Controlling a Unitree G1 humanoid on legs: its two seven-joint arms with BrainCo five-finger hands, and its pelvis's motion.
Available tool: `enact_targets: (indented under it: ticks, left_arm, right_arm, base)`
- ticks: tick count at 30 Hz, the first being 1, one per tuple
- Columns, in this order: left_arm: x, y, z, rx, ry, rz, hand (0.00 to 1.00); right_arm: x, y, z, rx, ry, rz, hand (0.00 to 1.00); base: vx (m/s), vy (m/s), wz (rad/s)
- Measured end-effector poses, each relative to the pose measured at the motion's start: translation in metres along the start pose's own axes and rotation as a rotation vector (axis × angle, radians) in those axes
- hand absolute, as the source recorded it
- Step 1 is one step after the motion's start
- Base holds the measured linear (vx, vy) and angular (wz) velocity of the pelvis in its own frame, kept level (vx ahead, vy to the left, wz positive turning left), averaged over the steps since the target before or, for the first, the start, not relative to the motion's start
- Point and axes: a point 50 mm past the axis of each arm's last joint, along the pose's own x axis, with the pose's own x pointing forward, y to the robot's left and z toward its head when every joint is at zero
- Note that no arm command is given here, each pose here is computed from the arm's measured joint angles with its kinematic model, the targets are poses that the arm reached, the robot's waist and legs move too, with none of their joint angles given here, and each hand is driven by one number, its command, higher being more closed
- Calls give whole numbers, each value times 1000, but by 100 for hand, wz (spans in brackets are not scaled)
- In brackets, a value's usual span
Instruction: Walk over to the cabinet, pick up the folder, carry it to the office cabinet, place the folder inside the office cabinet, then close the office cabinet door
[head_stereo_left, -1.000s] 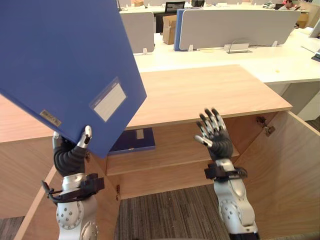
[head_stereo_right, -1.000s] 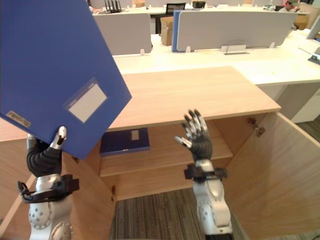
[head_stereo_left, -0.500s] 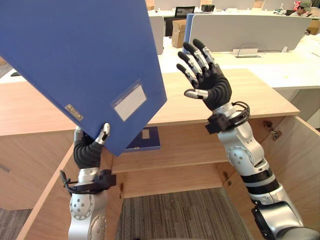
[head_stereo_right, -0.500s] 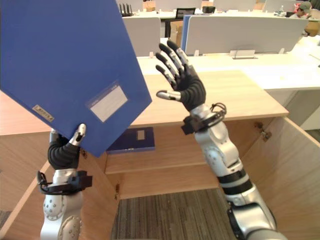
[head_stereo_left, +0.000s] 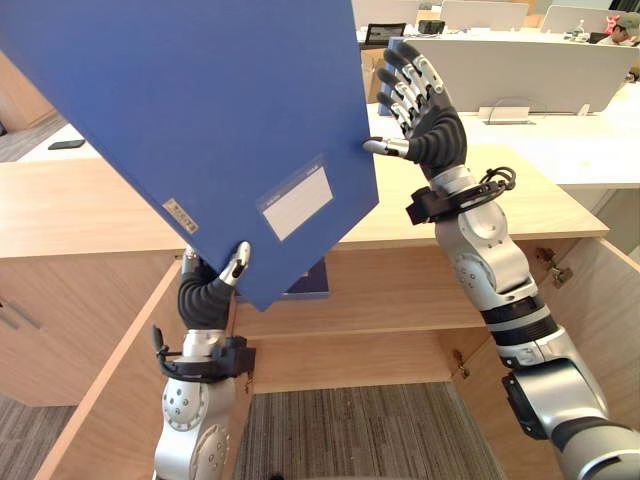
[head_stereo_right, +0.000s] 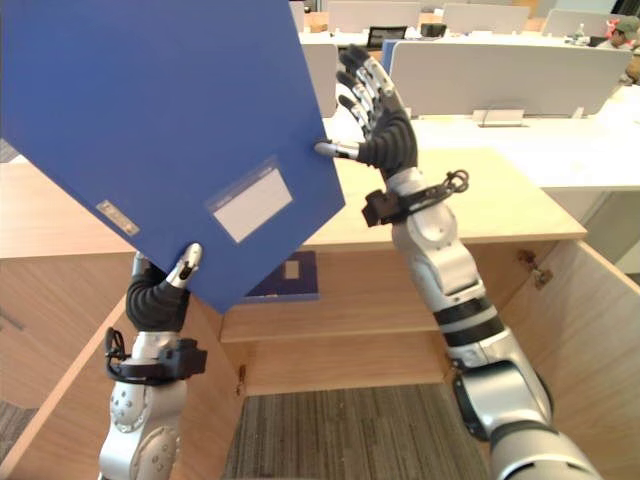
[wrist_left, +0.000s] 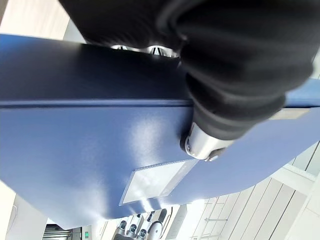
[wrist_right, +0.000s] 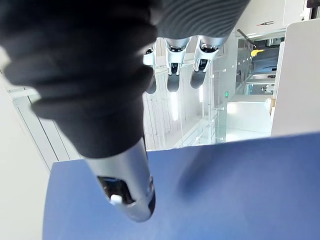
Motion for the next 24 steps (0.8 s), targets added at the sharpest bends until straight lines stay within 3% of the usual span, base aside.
enact_targets:
  ticks: [9,14,21,22,24]
  left_arm:
    - [-1,-4,-1,-14,4,-17,100]
    - [-1,-4,-2,-19,14,-27,100]
    - [-3,3,-4,8,38,-63,100]
    - [-3,3,-6,11,46,-70,100]
    - [-5,5,-12,5,79,-84,100]
  right_arm:
    - [2,-1,-5,-33,21,-1,0]
    - [7,28,-19,80,117,243,0]
    - [-2,23,-30,45,345,449,0]
    - [-4,21,-32,42,373,461,100]
    - [-13,14,-36,18,466,483,100]
  base:
    - [-15,2,0]
    - [0,-1,-1]
    - [-22,-8,1]
    - [0,0,0]
    - [0,0,0]
